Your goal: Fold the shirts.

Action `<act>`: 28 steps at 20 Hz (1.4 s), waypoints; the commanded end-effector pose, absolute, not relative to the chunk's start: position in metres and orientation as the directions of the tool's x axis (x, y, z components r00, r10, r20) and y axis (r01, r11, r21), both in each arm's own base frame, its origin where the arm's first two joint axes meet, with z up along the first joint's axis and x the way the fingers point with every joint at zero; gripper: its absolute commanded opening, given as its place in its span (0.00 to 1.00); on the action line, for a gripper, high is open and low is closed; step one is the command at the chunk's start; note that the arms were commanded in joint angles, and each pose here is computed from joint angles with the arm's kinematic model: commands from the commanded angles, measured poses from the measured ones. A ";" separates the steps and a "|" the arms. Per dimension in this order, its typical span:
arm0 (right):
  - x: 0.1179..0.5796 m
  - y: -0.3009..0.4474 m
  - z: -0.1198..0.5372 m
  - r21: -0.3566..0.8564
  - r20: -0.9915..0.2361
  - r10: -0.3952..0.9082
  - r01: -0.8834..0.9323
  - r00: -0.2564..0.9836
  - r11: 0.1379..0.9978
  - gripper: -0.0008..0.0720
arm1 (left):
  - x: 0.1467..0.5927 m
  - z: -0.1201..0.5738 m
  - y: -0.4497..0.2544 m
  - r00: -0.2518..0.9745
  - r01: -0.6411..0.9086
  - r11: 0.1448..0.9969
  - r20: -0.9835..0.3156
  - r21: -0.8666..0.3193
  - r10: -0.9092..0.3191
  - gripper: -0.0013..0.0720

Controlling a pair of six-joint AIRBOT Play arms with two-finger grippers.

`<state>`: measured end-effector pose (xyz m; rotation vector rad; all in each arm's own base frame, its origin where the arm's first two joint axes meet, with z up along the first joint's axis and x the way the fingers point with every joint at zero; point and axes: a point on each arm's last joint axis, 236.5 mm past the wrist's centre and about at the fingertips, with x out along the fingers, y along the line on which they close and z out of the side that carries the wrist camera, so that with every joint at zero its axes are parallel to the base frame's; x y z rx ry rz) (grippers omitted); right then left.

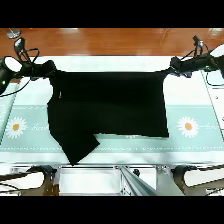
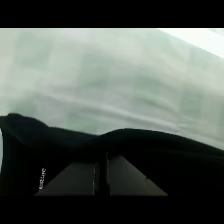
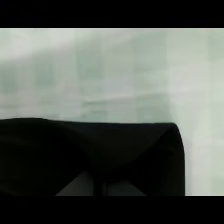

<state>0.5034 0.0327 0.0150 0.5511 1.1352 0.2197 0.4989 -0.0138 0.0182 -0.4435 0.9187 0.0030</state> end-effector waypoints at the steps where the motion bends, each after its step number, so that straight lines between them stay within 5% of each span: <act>1: 0.478 0.034 0.012 0.504 -0.827 0.474 0.026 0.301 0.863 0.05 | 0.475 0.011 -0.014 0.486 -0.108 0.940 -0.842 -0.323 -0.233 0.04; 5: 0.428 0.029 -0.013 0.417 -0.904 0.413 0.014 0.110 0.909 0.05 | 0.413 -0.020 -0.021 0.223 0.000 0.951 -0.927 -0.308 -0.300 0.04; 9: 0.406 0.040 -0.074 0.376 -0.926 0.372 0.088 0.062 0.922 0.05 | 0.373 -0.077 -0.025 0.075 -0.045 0.947 -0.946 -0.319 -0.315 0.05; 10: 0.403 0.041 -0.080 0.376 -0.926 0.372 0.123 0.056 0.918 0.27 | 0.368 -0.083 -0.027 0.043 -0.061 0.944 -0.946 -0.324 -0.322 0.16; 11: 0.399 0.043 -0.078 0.385 -0.923 0.383 0.143 0.039 0.912 0.88 | 0.363 -0.084 -0.027 0.010 -0.064 0.943 -0.946 -0.325 -0.325 0.64; 12: 0.393 0.044 -0.070 0.398 -0.916 0.400 0.119 0.011 0.909 0.85 | 0.358 -0.081 -0.023 -0.015 -0.064 0.945 -0.947 -0.319 -0.321 0.98; 15: 0.370 0.011 -0.027 0.366 -0.930 0.368 0.085 -0.010 0.927 0.85 | 0.335 -0.061 -0.005 -0.088 -0.061 0.946 -0.942 -0.318 -0.323 0.98; 18: 0.338 -0.039 -0.004 0.317 -0.948 0.303 0.192 0.098 0.929 0.85 | 0.294 -0.063 0.021 -0.092 -0.200 0.926 -0.935 -0.320 -0.343 0.98; 22: 0.282 -0.028 -0.020 0.450 -0.887 0.374 0.329 0.270 0.830 0.85 | 0.227 -0.087 0.022 -0.059 -0.410 0.822 -0.888 -0.395 -0.456 0.98; 26: 0.259 0.018 -0.038 0.584 -0.807 0.478 0.351 0.346 0.731 0.85 | 0.219 -0.093 -0.015 0.077 -0.505 0.675 -0.807 -0.538 -0.586 0.98; 28: 0.255 0.028 -0.043 0.615 -0.786 0.513 0.354 0.346 0.704 0.85 | 0.213 -0.098 -0.037 0.046 -0.483 0.679 -0.790 -0.553 -0.611 0.98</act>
